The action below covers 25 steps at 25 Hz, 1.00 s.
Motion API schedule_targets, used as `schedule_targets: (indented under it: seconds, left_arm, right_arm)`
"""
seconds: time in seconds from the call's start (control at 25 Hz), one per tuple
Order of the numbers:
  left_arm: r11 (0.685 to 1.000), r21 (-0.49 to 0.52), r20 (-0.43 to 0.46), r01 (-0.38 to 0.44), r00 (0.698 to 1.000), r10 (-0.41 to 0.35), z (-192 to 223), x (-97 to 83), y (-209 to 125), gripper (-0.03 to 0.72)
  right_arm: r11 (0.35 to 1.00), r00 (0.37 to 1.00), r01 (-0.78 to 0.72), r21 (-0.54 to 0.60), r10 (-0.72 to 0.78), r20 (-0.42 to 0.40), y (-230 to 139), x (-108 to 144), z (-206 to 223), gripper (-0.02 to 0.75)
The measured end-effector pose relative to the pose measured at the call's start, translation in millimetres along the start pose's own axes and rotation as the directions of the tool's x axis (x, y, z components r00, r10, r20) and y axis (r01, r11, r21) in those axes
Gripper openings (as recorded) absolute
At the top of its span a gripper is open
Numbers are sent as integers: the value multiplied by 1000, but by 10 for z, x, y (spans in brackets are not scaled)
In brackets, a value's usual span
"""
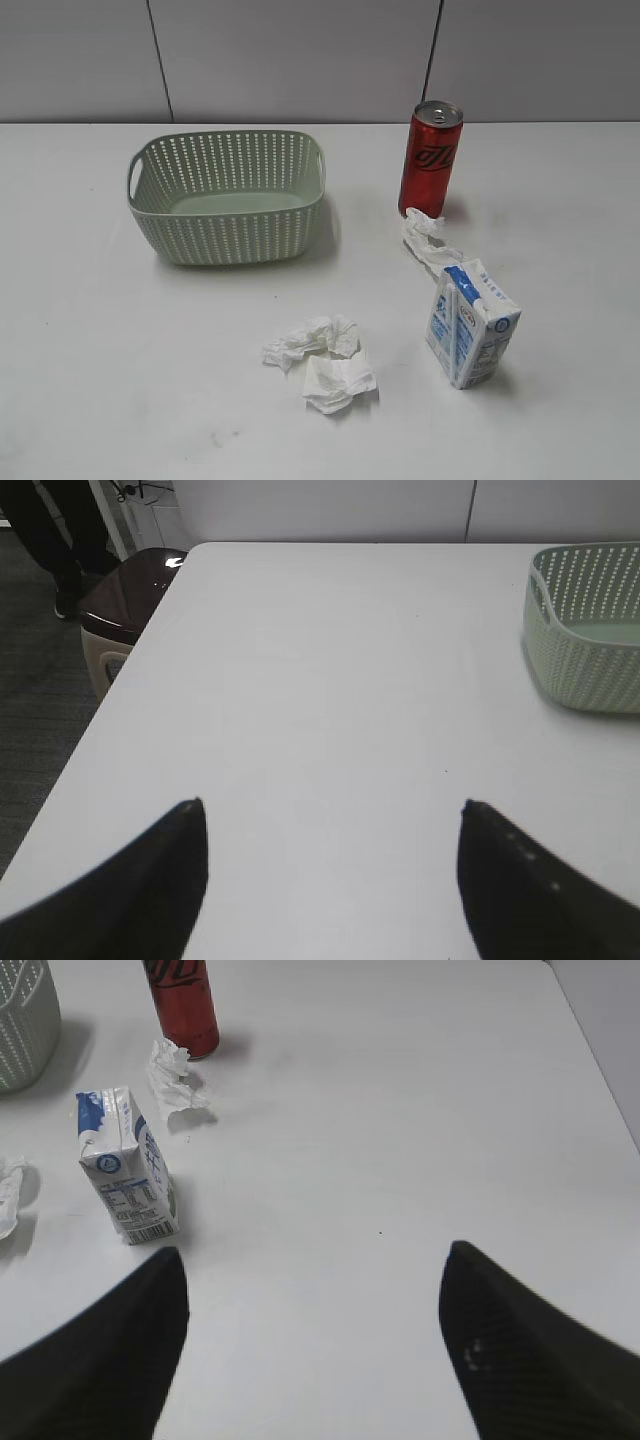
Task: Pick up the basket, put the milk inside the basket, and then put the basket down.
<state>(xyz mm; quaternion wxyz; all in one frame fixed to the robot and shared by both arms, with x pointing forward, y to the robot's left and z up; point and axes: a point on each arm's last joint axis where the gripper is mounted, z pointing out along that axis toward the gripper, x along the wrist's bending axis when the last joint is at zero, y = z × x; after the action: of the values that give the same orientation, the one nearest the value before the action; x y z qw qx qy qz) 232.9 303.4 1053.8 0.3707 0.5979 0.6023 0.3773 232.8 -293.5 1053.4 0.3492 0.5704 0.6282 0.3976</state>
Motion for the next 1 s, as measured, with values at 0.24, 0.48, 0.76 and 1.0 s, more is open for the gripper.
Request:
schedule_targets:
  seconds: [0.24,0.48,0.76,1.0]
  left_arm:
    - [1000,0,0,0,1000,0,0,0,0,591]
    - [1000,-4,2,1,1000,-1,-3,-2,5,587]
    - [1000,-10,11,5,1000,-5,-14,-9,15,582]
    - [1000,22,13,7,1000,-7,0,-13,145,578]
  right_arm:
    - [1000,1000,0,0,0,0,0,0,0,591]
    - [1000,1000,0,0,0,0,0,0,0,591]
    - [1000,1000,0,0,0,0,0,0,0,593]
    - [1000,1000,0,0,0,0,0,0,0,593]
